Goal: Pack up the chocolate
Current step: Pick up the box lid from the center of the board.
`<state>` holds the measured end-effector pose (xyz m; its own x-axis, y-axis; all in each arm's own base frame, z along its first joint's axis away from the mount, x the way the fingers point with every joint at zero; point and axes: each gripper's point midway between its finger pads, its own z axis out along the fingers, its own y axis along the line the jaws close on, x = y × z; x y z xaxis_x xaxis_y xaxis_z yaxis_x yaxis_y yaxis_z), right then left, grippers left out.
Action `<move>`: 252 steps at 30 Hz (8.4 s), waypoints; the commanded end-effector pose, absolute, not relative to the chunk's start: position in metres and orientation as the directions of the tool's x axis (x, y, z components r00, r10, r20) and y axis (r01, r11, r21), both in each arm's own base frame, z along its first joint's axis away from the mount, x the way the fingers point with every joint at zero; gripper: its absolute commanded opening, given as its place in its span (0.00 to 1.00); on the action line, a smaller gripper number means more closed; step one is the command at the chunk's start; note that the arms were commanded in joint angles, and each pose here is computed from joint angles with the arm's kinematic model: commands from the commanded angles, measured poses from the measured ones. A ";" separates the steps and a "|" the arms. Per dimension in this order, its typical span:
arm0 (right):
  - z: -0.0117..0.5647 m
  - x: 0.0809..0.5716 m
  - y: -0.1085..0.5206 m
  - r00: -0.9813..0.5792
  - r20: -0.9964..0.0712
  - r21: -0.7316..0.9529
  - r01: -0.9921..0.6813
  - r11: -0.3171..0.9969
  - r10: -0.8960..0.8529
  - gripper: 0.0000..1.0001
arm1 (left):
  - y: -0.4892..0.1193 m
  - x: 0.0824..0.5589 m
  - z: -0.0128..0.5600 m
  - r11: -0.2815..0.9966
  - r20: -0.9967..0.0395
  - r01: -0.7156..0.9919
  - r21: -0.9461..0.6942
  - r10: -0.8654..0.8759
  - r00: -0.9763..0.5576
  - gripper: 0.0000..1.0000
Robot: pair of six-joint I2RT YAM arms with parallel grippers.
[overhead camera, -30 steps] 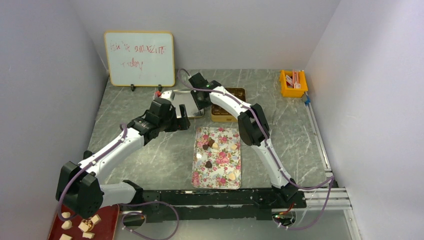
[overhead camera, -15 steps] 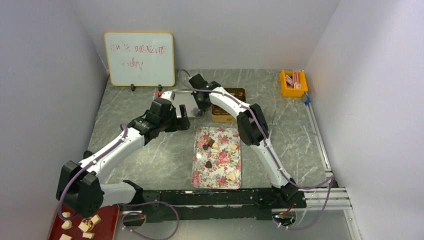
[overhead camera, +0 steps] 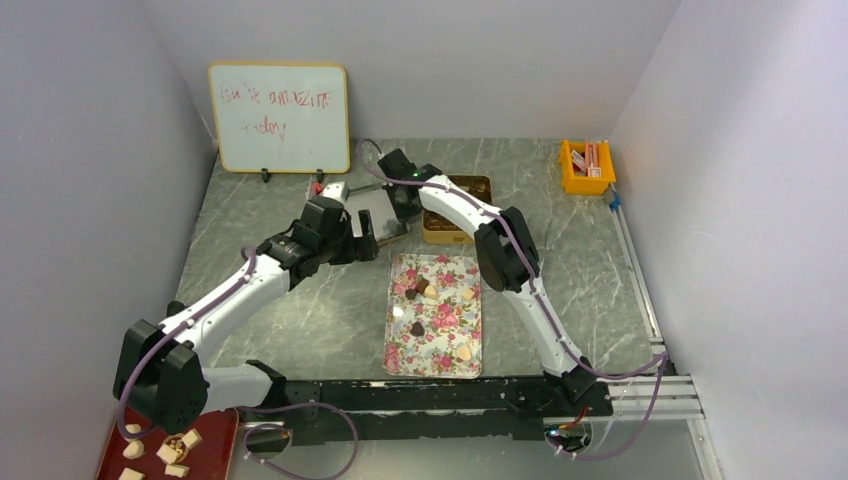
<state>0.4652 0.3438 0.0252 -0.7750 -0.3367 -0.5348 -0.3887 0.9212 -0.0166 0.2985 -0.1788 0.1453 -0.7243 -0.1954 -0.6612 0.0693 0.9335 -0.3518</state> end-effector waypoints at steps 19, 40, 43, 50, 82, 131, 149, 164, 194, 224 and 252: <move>0.191 0.465 0.348 -0.617 -0.759 0.056 -0.381 0.923 -0.209 0.00 | -0.145 0.308 0.150 0.948 -0.707 -0.117 -0.297 -0.301 -0.640 1.00; 0.219 0.403 0.316 -0.645 -0.735 0.114 -0.421 0.900 -0.209 0.00 | -0.140 0.344 0.166 0.873 -0.698 -0.210 -0.439 -0.479 -0.532 1.00; 0.218 0.395 0.316 -0.658 -0.725 0.135 -0.428 0.893 -0.206 0.00 | -0.146 0.347 0.162 0.858 -0.675 -0.207 -0.470 -0.501 -0.542 1.00; 0.223 0.380 0.316 -0.671 -0.718 0.183 -0.439 0.880 -0.185 0.00 | -0.163 0.350 0.150 0.816 -0.614 -0.201 -0.541 -0.547 -0.568 1.00; 0.198 0.355 0.309 -0.715 -0.672 0.214 -0.437 0.873 -0.193 0.00 | -0.167 0.334 0.168 0.603 -0.425 -0.307 -0.736 -0.765 -0.485 0.33; 0.144 0.351 0.327 -0.749 -0.636 0.237 -0.419 0.876 -0.186 0.13 | -0.155 0.358 0.252 0.716 -0.647 -0.076 -0.694 -0.666 -0.370 0.05; 0.144 0.357 0.331 -0.743 -0.644 0.238 -0.417 0.877 -0.179 0.32 | -0.156 0.361 0.265 0.724 -0.669 -0.041 -0.688 -0.656 -0.349 0.05; 0.170 0.377 0.332 -0.673 -0.710 0.170 -0.449 0.877 -0.207 0.42 | -0.157 0.364 0.256 0.740 -0.678 -0.051 -0.671 -0.639 -0.364 0.05; 0.290 0.340 0.346 -0.232 -0.897 -0.136 -0.665 0.734 -0.376 0.50 | -0.163 0.372 0.242 0.775 -0.675 -0.088 -0.626 -0.595 -0.437 0.05; 0.280 0.239 0.319 0.165 -0.679 -0.720 -0.335 0.607 -0.715 0.57 | -0.206 0.365 0.274 0.718 -0.530 -0.041 -0.695 -0.550 -0.646 0.05; 0.273 0.289 0.320 0.102 -0.731 -0.665 -0.328 0.671 -0.674 0.09 | -0.215 0.344 0.284 0.684 -0.489 0.005 -0.729 -0.515 -0.704 0.05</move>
<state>0.2747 0.3251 0.2318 0.1340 -0.7824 -0.6082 -0.3976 0.5197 -0.7562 0.3554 -0.2126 0.2704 -0.6861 -0.5388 -0.4888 -0.0373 0.6971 -0.7160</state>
